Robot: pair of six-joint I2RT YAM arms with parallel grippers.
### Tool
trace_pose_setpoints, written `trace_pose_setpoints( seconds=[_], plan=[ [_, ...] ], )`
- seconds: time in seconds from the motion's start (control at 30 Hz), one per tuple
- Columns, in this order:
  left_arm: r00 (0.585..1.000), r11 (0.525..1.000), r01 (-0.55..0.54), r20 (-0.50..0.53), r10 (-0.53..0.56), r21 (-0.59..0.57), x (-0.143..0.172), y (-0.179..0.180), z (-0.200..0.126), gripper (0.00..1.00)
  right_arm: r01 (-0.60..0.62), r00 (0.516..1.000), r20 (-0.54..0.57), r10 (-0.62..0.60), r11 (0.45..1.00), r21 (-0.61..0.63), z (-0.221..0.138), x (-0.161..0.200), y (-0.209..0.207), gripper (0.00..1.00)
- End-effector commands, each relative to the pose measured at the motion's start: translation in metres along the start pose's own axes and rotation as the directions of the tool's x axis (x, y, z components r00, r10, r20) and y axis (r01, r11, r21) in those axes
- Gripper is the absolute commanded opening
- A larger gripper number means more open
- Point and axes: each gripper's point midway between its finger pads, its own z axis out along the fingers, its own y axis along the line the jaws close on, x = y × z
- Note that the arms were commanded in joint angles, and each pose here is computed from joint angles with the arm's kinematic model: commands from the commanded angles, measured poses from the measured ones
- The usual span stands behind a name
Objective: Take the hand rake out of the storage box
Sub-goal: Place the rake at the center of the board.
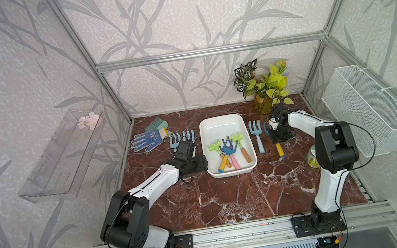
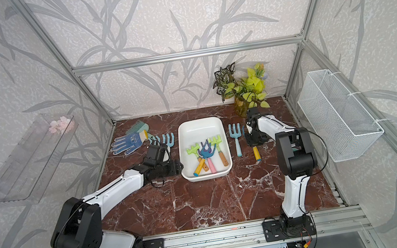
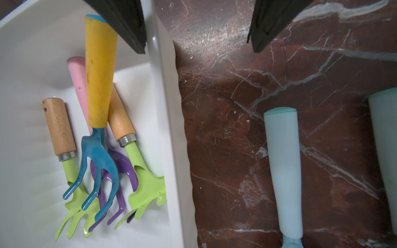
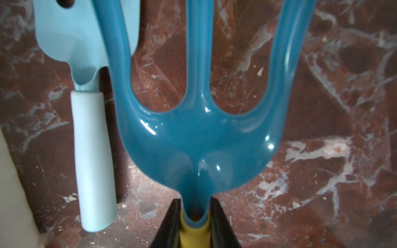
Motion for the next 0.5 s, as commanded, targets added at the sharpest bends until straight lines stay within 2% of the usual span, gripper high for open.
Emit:
trace_pose_setpoints(
  seconds=[0.0,0.47],
  plan=[
    [1.0,0.999,-0.01,-0.013,0.009,-0.052,-0.002,0.01,-0.001,0.77,0.002,0.999,0.04,-0.002,1.0,-0.003,-0.001,-0.021,-0.003,0.17],
    [1.0,0.998,-0.004,-0.012,0.004,-0.055,-0.006,0.014,-0.002,0.77,-0.019,1.0,-0.001,0.019,0.999,-0.027,0.023,-0.031,-0.011,0.2]
  ],
)
